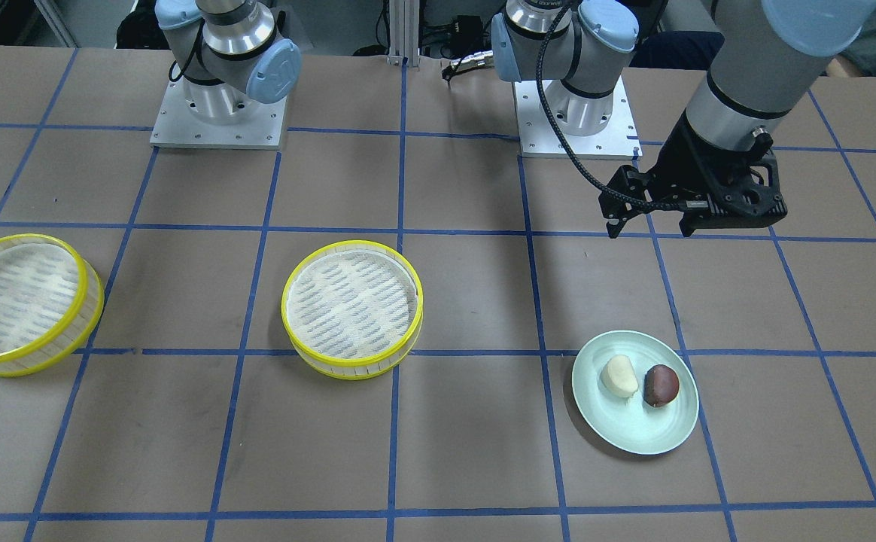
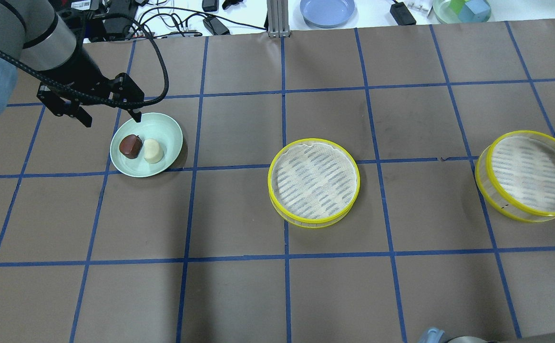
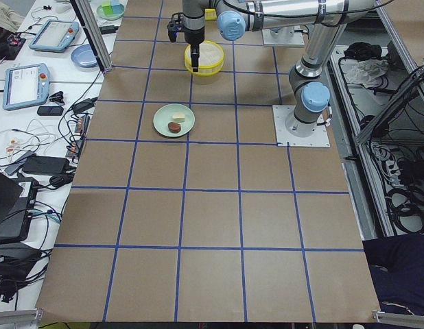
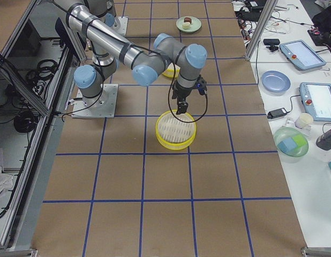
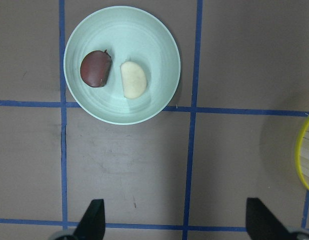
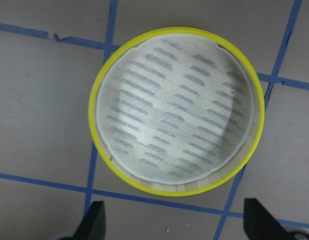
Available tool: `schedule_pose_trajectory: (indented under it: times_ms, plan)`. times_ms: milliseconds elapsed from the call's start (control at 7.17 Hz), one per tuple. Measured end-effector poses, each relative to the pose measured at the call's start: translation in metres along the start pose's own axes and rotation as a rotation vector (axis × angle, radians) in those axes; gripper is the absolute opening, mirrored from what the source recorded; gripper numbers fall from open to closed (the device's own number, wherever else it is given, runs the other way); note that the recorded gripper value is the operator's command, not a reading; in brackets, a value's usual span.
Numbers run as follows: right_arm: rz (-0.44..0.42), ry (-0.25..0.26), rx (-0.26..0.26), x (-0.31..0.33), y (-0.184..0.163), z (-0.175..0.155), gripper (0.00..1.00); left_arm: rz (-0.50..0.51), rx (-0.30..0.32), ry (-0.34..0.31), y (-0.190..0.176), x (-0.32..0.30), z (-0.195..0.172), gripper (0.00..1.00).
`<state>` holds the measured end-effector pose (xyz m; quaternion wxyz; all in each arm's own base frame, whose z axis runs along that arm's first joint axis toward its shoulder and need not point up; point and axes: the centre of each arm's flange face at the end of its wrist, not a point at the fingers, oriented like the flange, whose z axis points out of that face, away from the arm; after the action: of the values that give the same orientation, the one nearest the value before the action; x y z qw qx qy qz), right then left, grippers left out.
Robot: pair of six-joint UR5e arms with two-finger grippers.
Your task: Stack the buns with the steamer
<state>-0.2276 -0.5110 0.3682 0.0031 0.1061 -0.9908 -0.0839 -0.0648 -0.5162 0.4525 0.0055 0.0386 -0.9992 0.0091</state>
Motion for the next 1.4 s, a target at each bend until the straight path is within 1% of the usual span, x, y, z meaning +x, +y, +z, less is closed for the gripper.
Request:
schedule_pose_trajectory:
  times_ms: [140,279,419,558,698,837,977,1116,1256,1395]
  plan:
    - [-0.035,0.002,0.004,0.026,-0.007,0.025,0.89,-0.025,0.014,-0.002,-0.016,-0.011,0.018,1.00]
    - [-0.057,0.002,0.011,0.051,-0.010,0.049,0.80,-0.052,0.035,-0.004,-0.037,-0.018,0.050,1.00]
    - [-0.063,-0.006,0.016,0.073,-0.010,0.072,0.72,-0.087,0.042,-0.003,-0.055,-0.022,0.090,1.00]
    - [-0.058,-0.016,0.014,0.087,-0.010,0.091,0.62,-0.138,0.042,0.000,-0.072,-0.024,0.127,1.00]
    - [-0.055,-0.021,0.010,0.095,-0.011,0.107,0.50,-0.199,0.036,0.002,-0.085,-0.026,0.159,0.97]
    - [-0.056,-0.016,0.007,0.098,-0.013,0.121,0.46,-0.245,0.022,0.003,-0.094,-0.027,0.186,0.95]
    - [-0.060,-0.007,0.008,0.100,-0.016,0.132,0.39,-0.263,0.011,0.001,-0.102,-0.028,0.209,0.93]
    - [-0.066,-0.001,0.009,0.102,-0.018,0.142,0.14,-0.271,-0.002,0.001,-0.107,-0.029,0.228,0.89]
    - [-0.072,0.003,0.010,0.104,-0.020,0.148,0.00,-0.276,-0.020,0.001,-0.109,-0.030,0.243,0.64]
    - [-0.075,0.009,0.008,0.105,-0.020,0.149,0.00,-0.278,-0.037,0.000,-0.109,-0.030,0.253,0.16]
